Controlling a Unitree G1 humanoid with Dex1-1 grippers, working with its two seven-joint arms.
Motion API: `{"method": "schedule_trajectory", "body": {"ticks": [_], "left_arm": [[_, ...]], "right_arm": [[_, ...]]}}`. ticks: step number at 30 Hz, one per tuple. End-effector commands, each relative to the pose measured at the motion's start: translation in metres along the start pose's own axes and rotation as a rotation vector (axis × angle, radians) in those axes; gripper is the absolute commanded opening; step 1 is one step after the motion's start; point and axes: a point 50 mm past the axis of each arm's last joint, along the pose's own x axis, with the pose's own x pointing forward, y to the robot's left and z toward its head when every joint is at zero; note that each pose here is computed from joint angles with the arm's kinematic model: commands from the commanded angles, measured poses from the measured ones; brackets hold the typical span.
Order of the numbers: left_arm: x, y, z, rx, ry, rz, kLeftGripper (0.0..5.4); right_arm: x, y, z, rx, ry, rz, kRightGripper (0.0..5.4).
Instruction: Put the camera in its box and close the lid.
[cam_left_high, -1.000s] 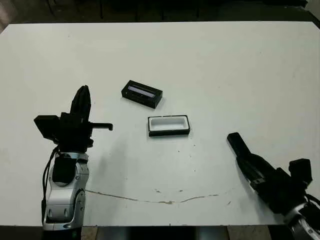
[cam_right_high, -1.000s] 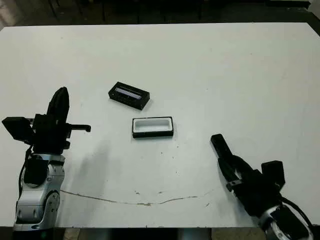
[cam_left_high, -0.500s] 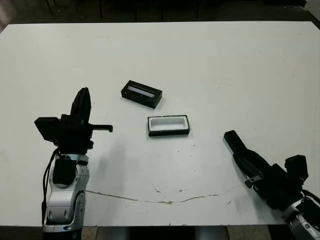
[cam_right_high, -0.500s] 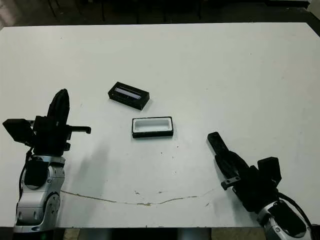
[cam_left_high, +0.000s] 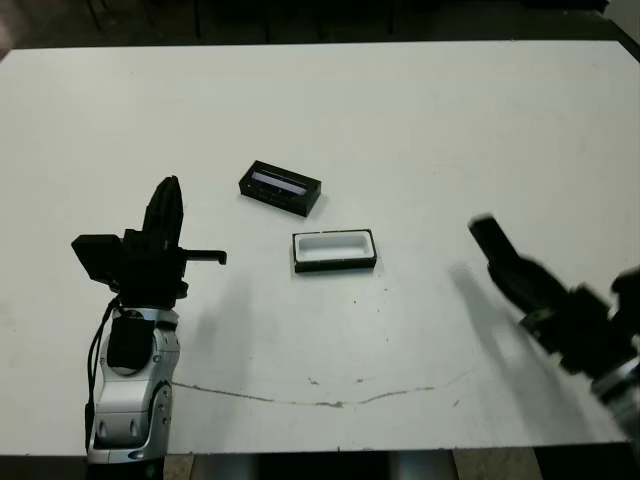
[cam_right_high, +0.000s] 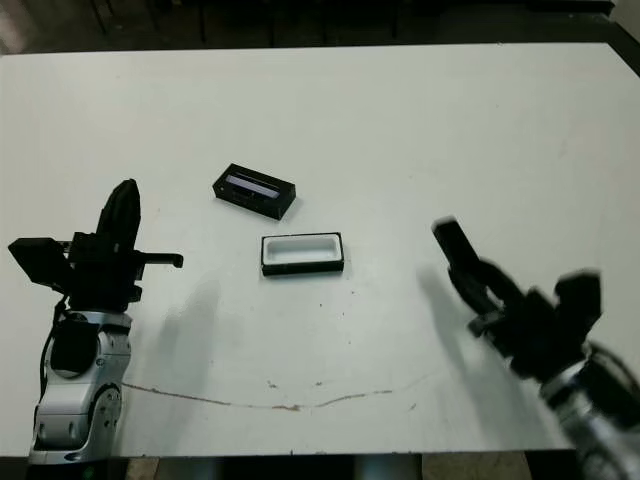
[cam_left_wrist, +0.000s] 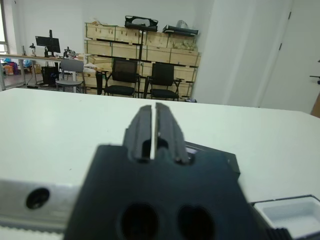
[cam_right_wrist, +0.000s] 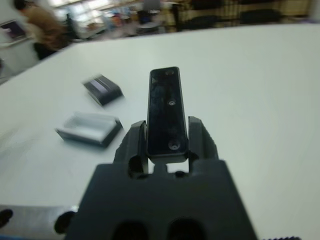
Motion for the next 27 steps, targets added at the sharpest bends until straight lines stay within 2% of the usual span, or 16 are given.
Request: {"method": "schedule_trajectory", "body": {"ticks": [1, 5, 9, 12, 15, 18, 21, 27], "left_arm": [[-0.002, 0.001, -0.006, 0.005, 0.026, 0.004, 0.00], [-0.002, 0.000, -0.006, 0.006, 0.030, 0.004, 0.00], [-0.003, 0.001, -0.005, 0.019, 0.031, 0.009, 0.00], [-0.004, 0.002, -0.005, 0.030, 0.028, 0.010, 0.00], [-0.005, 0.002, -0.004, 0.031, 0.030, 0.011, 0.00], [-0.005, 0.002, -0.004, 0.028, 0.031, 0.012, 0.00], [-0.004, 0.002, -0.004, 0.018, 0.029, 0.010, 0.00], [-0.002, 0.001, -0.003, 0.022, 0.021, 0.002, 0.00]], "right_arm": [[0.022, -0.004, 0.023, -0.044, 0.027, 0.121, 0.65], [0.052, 0.001, 0.050, -0.188, 0.073, 0.256, 0.65], [0.081, 0.005, 0.063, -0.290, 0.134, 0.424, 0.65], [0.099, 0.006, 0.064, -0.355, 0.208, 0.482, 0.65], [0.114, 0.008, 0.060, -0.374, 0.273, 0.564, 0.65], [0.126, 0.014, 0.061, -0.466, 0.327, 0.654, 0.65], [0.133, 0.022, 0.060, -0.541, 0.398, 0.701, 0.65], [0.141, 0.029, 0.050, -0.625, 0.463, 0.770, 0.65]]}}
